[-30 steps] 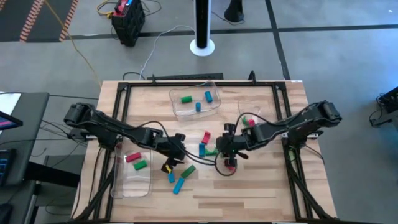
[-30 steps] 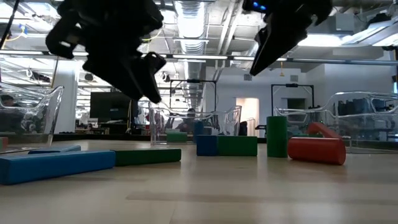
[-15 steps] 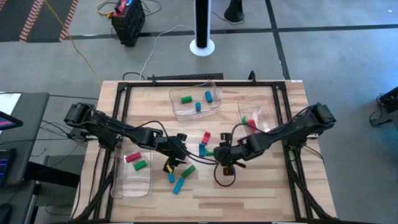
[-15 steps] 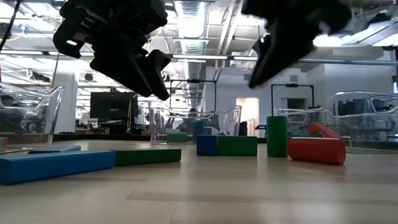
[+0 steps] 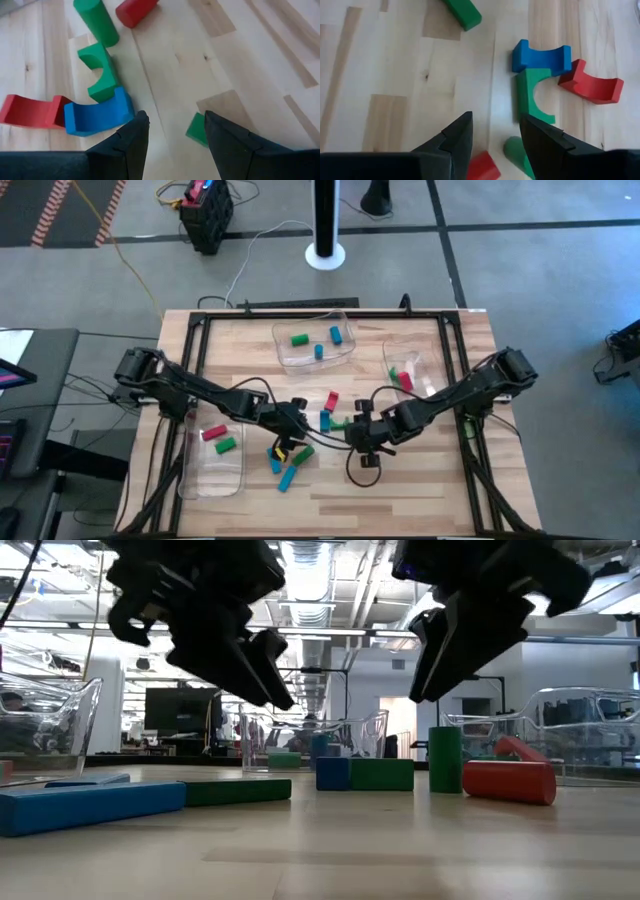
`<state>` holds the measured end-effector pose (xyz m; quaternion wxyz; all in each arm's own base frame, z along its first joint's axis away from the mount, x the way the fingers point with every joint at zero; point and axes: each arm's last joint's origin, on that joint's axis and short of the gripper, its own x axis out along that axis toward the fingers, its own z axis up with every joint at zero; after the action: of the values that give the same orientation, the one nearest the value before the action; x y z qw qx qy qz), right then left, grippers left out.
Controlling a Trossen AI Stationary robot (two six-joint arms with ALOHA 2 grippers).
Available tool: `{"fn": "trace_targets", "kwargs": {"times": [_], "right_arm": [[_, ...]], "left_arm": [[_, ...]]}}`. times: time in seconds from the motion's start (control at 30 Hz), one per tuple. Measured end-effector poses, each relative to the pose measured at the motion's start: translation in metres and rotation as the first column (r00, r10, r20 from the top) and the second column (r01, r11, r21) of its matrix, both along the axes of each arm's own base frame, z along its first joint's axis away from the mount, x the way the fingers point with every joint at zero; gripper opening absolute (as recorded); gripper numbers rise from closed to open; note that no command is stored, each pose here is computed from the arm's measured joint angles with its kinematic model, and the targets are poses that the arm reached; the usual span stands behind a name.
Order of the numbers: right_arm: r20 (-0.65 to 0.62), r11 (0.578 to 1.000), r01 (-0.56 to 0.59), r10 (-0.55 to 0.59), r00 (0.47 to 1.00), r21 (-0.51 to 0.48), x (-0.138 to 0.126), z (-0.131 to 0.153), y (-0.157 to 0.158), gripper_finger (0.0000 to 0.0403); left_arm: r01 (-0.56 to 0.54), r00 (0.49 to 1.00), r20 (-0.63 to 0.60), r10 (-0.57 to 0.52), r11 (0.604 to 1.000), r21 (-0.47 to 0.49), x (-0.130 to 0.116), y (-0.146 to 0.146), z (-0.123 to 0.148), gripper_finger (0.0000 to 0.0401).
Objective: Sort blocks by size
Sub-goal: Put the blue arch block into the right transparent bin
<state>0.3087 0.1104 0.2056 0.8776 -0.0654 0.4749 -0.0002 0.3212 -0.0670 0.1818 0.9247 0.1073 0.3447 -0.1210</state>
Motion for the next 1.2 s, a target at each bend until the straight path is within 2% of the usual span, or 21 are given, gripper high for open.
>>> {"fn": "trace_targets", "kwargs": {"times": [0.23,0.57,0.67,1.0,1.2], "right_arm": [[0.012,1.0,-0.018,0.018,1.0,0.009,-0.003,0.002,0.008,0.0177],[0.016,1.0,-0.014,0.014,1.0,0.014,-0.003,0.002,0.008,0.0168],[0.016,1.0,-0.015,0.015,1.0,0.013,-0.003,0.002,0.008,0.0167],[0.02,1.0,-0.004,0.003,1.0,0.022,-0.002,0.002,0.008,0.0167],[0.021,1.0,0.004,-0.004,1.0,0.026,-0.002,0.002,0.008,0.0167]], "left_arm": [[-0.084,0.996,0.014,0.084,0.995,-0.047,0.019,0.013,-0.025,0.0185],[-0.132,0.991,-0.027,0.131,0.99,-0.038,0.044,0.023,-0.044,0.0178],[-0.123,0.992,-0.029,0.123,0.992,-0.027,0.048,0.023,-0.047,0.0151],[-0.095,0.995,-0.024,0.095,0.995,0.008,0.049,0.023,-0.046,0.0024],[-0.088,0.995,-0.037,0.089,0.996,0.017,0.047,0.023,-0.045,0.0023]]}}
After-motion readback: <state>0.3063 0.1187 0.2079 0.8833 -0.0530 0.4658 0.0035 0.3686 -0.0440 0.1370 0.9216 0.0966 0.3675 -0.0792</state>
